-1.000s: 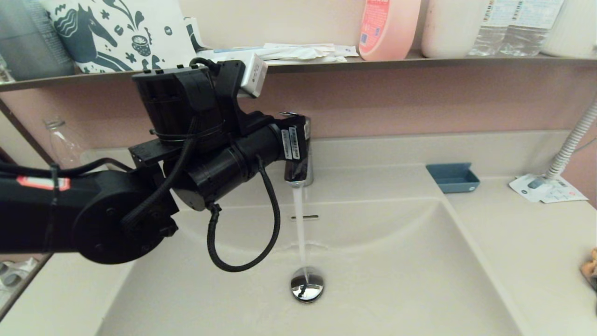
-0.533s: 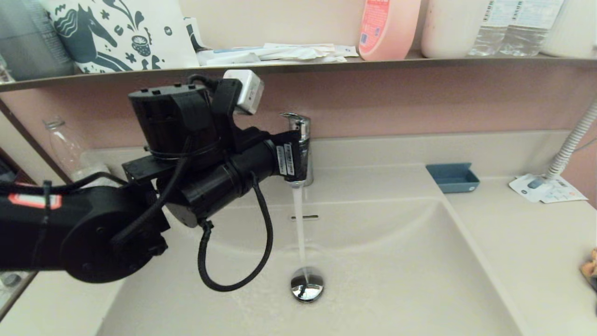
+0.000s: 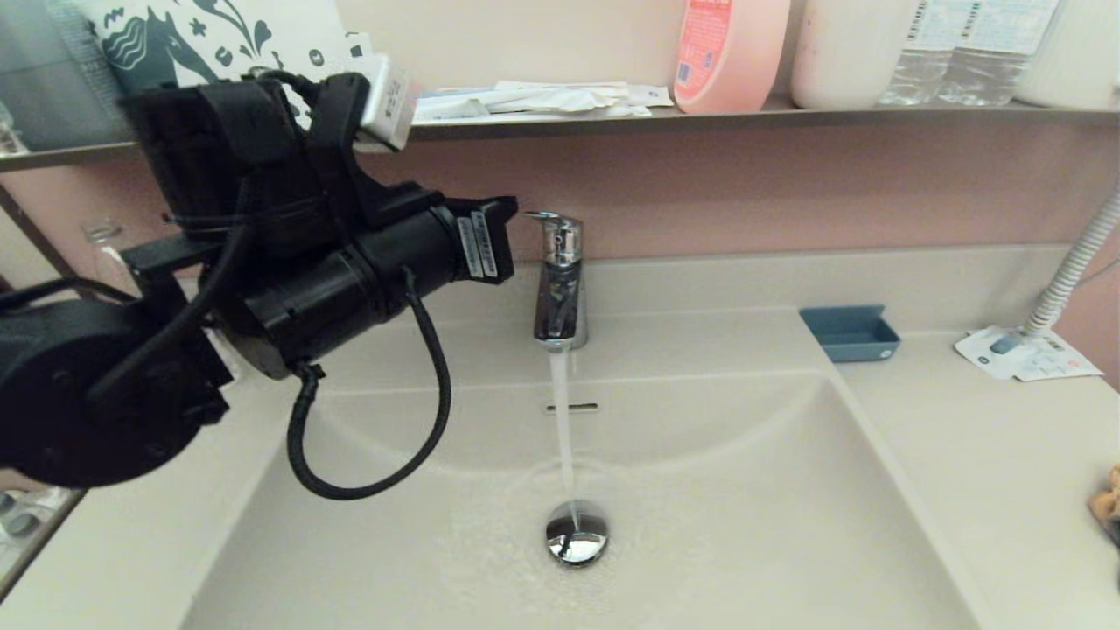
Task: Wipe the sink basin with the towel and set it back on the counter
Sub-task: Turn off the faucet
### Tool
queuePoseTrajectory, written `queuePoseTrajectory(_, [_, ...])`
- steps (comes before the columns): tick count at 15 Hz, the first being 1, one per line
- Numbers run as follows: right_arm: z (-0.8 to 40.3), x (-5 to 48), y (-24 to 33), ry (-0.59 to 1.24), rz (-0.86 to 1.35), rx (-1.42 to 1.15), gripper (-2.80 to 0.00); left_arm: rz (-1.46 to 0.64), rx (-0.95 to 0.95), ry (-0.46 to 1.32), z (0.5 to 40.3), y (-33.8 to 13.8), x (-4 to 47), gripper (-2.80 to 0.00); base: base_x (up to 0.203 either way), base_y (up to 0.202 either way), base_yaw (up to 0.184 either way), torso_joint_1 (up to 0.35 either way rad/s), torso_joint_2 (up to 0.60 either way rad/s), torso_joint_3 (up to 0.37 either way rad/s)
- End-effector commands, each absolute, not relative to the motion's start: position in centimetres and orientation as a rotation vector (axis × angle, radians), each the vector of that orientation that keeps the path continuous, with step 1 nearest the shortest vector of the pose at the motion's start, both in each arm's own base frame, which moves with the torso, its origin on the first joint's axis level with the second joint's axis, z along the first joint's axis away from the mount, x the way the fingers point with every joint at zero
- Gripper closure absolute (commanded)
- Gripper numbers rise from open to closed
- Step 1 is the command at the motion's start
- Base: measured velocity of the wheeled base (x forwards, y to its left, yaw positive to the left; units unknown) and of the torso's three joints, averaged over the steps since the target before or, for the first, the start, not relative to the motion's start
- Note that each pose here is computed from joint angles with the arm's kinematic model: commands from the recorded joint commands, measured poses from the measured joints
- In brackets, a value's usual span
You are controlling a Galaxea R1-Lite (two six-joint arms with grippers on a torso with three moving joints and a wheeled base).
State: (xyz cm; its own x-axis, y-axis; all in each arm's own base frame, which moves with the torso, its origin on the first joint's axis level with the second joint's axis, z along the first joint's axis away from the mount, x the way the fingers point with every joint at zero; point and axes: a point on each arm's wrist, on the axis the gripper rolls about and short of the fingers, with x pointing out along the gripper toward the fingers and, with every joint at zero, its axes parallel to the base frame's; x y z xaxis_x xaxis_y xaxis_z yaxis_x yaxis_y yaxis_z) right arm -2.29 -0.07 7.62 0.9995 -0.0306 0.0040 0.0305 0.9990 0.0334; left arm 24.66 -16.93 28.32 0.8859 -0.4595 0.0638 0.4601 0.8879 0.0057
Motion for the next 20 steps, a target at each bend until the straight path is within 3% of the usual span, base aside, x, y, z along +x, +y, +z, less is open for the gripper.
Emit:
queuePoseTrajectory(1, [7.6,-2.3,-0.1,-0.004,-0.031,0.034,0.00,-0.471,-0.027,-0.109,29.8,-16.5,24.4,0.00,0.000,0.000,0.000,0.000,0.00,0.000])
queuePoseTrajectory(9, [7.6,-2.3,-0.1,-0.004,-0.031,0.034,0.00,-0.509,-0.008,-0.104,30.1,-19.1,26.1,0.00,0.000,0.000,0.000,0.000,0.00,0.000])
queuePoseTrajectory(20, [7.6,-2.3,-0.1,-0.004,-0.031,0.034,0.00,-0.545,0.032,0.009,25.9,-20.3,25.7,0.00,0.000,0.000,0.000,0.000,0.00,0.000])
